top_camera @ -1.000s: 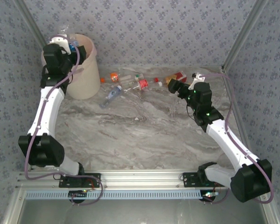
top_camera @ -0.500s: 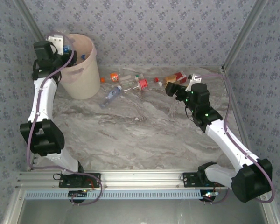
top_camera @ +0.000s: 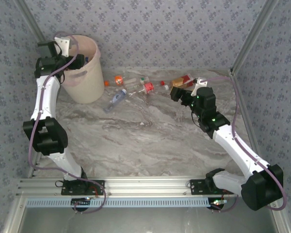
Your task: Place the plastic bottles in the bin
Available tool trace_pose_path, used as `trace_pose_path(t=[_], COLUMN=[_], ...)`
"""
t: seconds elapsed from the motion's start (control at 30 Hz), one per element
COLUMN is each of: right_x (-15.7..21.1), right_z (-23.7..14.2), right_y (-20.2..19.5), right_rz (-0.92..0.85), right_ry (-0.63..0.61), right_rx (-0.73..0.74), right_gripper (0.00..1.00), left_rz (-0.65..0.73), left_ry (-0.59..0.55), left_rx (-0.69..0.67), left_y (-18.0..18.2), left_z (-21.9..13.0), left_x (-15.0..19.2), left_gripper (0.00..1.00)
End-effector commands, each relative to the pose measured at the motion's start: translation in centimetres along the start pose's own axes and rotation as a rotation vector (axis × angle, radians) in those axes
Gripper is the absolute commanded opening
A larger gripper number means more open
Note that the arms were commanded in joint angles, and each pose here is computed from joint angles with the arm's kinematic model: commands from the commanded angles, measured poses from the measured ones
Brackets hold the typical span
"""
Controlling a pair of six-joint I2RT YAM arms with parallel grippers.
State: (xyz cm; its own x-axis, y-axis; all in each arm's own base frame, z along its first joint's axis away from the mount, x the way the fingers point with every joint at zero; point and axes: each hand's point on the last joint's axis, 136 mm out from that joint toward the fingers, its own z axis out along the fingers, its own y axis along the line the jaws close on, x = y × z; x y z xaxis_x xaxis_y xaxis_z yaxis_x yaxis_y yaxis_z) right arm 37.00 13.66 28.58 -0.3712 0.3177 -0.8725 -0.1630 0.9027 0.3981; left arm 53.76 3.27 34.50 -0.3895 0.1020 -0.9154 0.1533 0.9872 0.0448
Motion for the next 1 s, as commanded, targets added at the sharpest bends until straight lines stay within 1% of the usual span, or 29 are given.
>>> trace_pose_path(t=[0.0,0.07,0.13,0.23,0.3,0.43,0.5,0.6,0.77,0.9,0.97], right_x=[-1.1,-1.1,-1.2,-1.0,-0.8,-1.1,-1.4,-1.2,-0.7,-1.2,-1.1], right_z=[-0.4,-0.4,-0.4,-0.5,-0.6,-1.2,-1.5,-1.7,-1.7,-2.2,-2.3], right_y=[-0.1,-0.4,-0.7,-1.0,-1.2,-1.7,-2.0,-2.4,-2.8,-2.2,-2.1], right_rz=[-0.012,-0.007,0.003,0.016,0.036,0.067,0.089,0.098,0.096,0.069,0.061], right_ry=[-0.024,-0.026,-0.033,-0.036,-0.039,-0.123,-0.167,-0.166,-0.151,-0.190,-0.185], right_rx=[0.031,0.049,0.069,0.081,0.080,0.071,0.059,0.061,0.062,0.018,0.013], right_gripper=[1.00,1.00,1.00,1.00,1.00,1.00,1.00,1.00,1.00,1.00,1.00], left_rz=[-0.031,-0.050,-0.073,-0.081,-0.049,0.013,0.068,0.122,0.178,0.201,0.205], left_ry=[-0.034,-0.043,-0.052,-0.061,-0.066,-0.073,-0.104,-0.113,-0.054,0.036,0.084], left_rx=[0.018,0.028,0.043,0.053,0.034,0.012,-0.003,0.050,0.132,0.207,0.212], left_y=[-0.3,-0.6,-0.9,-2.1,-3.1,-5.9,-8.0,-11.5,-16.8,-20.6,-21.6], left_z=[-1.3,-1.6,-2.1,-2.9,-3.4,-4.4,-4.9,-5.3,-4.8,-4.0,-3.5], left_x=[-1.7,-2.0,-2.3,-2.7,-2.9,-2.9,-3.5,-3.4,-1.1,3.2,5.3], left_gripper=[0.89,0.92,0.98,0.98,0.98,0.98,0.98,0.98,0.98,0.98,0.98])
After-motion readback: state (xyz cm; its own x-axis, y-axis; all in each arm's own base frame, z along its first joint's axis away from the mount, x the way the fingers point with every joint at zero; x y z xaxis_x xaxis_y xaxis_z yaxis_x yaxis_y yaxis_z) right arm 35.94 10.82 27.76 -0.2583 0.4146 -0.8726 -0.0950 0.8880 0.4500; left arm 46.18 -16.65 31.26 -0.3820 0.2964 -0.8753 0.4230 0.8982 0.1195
